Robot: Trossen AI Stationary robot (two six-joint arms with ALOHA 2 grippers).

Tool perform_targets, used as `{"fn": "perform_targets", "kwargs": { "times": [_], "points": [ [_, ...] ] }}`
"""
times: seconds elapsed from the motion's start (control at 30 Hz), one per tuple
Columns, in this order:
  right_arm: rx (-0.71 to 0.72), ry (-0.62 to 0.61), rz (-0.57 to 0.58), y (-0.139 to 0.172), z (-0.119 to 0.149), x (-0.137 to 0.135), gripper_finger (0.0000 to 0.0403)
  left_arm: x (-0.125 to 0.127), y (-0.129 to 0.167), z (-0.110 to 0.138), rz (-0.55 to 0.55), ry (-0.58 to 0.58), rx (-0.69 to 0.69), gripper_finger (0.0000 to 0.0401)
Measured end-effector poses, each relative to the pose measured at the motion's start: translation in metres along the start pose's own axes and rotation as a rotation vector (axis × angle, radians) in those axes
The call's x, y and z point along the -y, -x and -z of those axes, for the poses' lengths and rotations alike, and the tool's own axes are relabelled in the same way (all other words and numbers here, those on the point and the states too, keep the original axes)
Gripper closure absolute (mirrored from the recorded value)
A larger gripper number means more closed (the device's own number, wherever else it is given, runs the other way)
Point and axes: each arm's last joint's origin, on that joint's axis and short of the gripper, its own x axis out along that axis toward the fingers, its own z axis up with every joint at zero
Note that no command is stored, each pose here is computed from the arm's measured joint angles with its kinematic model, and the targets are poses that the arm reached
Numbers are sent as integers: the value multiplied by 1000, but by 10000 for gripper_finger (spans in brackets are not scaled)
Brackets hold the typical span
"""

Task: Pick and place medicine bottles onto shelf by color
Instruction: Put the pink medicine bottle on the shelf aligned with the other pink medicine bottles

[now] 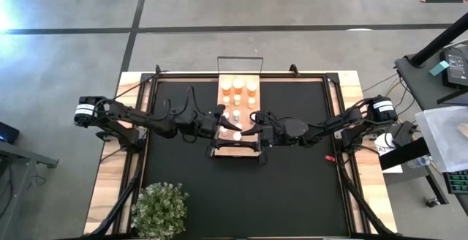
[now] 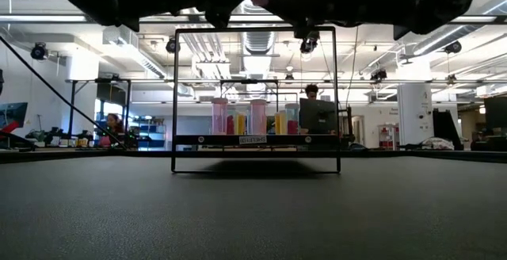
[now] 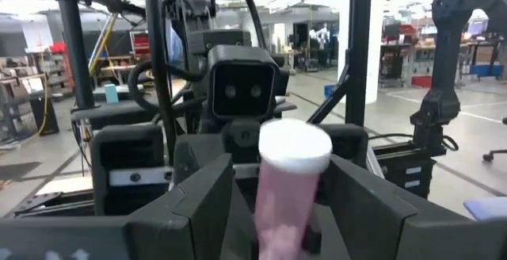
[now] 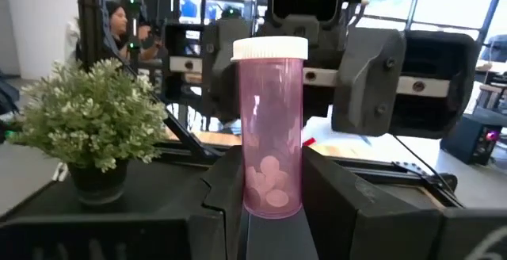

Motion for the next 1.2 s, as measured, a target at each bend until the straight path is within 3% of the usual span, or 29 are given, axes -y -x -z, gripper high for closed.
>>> {"fn": "perform_targets", "kwargs": {
  "times": [0.5, 0.97, 1.2],
  "points": [
    [-26, 27, 16, -3, 0, 1, 303, 1, -1, -5, 3, -11, 12, 221],
    [-28, 28, 16, -3, 0, 1, 303, 1, -2, -4, 3, -14, 11, 304],
    [-31, 31, 16, -3, 0, 1, 303, 1, -2, -4, 3, -13, 10, 307]
  ]
}}
